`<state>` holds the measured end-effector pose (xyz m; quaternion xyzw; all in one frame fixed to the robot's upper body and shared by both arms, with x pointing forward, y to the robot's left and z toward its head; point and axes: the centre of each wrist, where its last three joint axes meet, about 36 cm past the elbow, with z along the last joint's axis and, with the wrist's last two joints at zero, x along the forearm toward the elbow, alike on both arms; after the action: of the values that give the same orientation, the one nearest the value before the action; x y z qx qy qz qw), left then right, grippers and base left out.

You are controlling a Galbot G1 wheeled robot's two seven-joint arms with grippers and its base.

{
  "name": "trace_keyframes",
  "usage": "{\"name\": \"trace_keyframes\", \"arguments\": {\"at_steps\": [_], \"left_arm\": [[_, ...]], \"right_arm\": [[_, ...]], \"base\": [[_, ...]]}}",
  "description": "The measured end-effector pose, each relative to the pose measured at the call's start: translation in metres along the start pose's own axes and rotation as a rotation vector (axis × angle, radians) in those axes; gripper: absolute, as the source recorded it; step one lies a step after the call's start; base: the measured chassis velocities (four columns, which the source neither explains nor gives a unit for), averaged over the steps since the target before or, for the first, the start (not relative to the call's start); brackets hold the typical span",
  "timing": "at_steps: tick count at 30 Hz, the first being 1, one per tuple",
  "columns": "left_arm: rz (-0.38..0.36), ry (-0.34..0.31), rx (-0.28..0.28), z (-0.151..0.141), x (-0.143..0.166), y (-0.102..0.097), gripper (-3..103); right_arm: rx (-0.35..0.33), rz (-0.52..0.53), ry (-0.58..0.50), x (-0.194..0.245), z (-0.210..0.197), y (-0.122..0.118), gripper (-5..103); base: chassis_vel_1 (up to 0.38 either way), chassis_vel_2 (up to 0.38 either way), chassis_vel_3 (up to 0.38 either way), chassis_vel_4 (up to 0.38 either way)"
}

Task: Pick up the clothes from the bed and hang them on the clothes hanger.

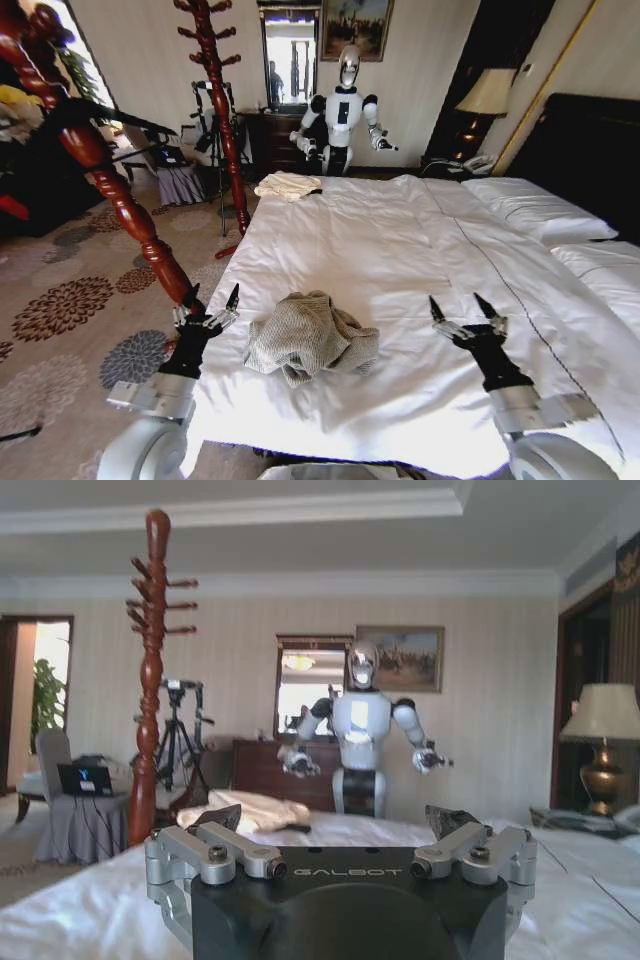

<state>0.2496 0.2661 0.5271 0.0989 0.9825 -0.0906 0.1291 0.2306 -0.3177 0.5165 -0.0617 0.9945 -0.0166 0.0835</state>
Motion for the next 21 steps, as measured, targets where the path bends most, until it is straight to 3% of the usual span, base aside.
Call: {"name": "trace_keyframes", "arguments": {"at_steps": [3,6,10,21], "left_arm": [[0.005,0.006,-0.001,-0.01,-0.001,0.004,100],[-0.004,0.021,0.002,-0.007,0.002,0.002,100],[-0.044,0.068,-0.006,0.021,0.008,0.0,100],[-0.068,0.11,-0.038,0.038,0.018,0.003,100]], "right_arm": [[-0.04,-0.008,-0.043,-0.002,-0.017,0.01,100],[-0.032,0.007,-0.038,0.0,-0.016,0.012,100],[-0.041,0.088,0.053,0.006,0.016,0.012,100],[-0.076,0.17,0.131,0.016,0.041,0.023,100]], "base": [[0.0,0.0,0.0,0.0],[0.0,0.0,0.0,0.0],[0.0,0.0,0.0,0.0],[0.0,0.0,0.0,0.0]]}}
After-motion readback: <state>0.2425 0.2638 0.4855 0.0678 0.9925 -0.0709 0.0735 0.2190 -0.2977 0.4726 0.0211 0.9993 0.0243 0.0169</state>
